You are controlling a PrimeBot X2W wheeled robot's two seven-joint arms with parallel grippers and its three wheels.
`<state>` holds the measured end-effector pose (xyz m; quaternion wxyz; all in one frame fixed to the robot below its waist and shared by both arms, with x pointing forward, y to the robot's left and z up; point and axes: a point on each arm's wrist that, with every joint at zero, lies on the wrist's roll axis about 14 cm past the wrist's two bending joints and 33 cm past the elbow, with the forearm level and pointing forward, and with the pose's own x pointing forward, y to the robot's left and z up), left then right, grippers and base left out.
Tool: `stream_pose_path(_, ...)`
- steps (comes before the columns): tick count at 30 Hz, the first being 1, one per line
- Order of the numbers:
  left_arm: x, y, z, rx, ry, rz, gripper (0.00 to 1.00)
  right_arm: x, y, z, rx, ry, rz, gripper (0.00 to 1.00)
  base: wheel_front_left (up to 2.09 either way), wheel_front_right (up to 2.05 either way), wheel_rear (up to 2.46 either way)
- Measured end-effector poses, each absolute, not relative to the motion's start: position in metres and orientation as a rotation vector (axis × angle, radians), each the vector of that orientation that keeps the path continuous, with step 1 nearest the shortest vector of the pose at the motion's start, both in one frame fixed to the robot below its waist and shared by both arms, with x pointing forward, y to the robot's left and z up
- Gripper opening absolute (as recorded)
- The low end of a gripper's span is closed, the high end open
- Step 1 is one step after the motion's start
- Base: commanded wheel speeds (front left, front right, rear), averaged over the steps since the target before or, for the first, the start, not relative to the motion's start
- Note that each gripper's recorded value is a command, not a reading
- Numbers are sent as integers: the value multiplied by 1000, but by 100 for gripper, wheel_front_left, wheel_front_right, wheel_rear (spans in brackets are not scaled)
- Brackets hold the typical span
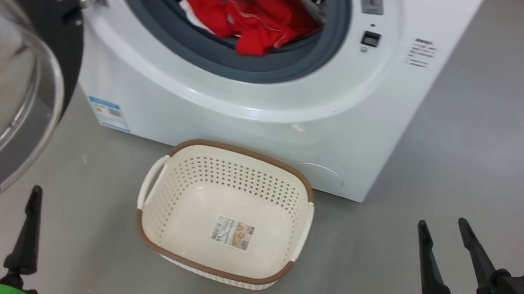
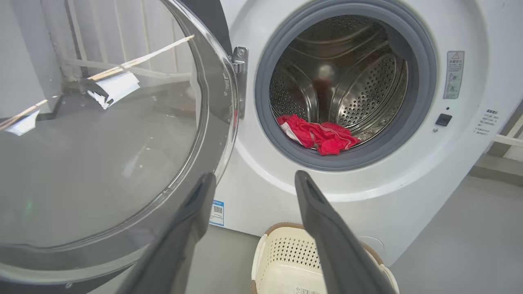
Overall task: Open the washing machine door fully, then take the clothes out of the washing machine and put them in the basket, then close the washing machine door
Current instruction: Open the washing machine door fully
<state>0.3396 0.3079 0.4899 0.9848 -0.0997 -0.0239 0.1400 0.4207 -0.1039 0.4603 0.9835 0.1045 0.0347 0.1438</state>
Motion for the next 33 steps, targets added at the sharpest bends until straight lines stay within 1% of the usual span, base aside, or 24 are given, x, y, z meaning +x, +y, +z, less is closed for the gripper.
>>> stream_pose_path(8, 367, 272, 493, -201, -51, 152, 100, 413, -146, 467, 206, 42, 169, 100, 0, 0, 0)
stream_pose_path(18, 391, 228, 487, -210, -30, 18, 100, 399, -186, 469, 212, 25, 39, 100, 0, 0, 0)
stream_pose_path(27, 401, 203, 478, -220, -2, -53, 100, 388, -211, 469, 207, 23, -40, 100, 0, 0, 0)
stream_pose_path(33, 404, 196, 478, -223, -3, -74, 100, 381, -216, 464, 208, 37, -60, 100, 0, 0, 0)
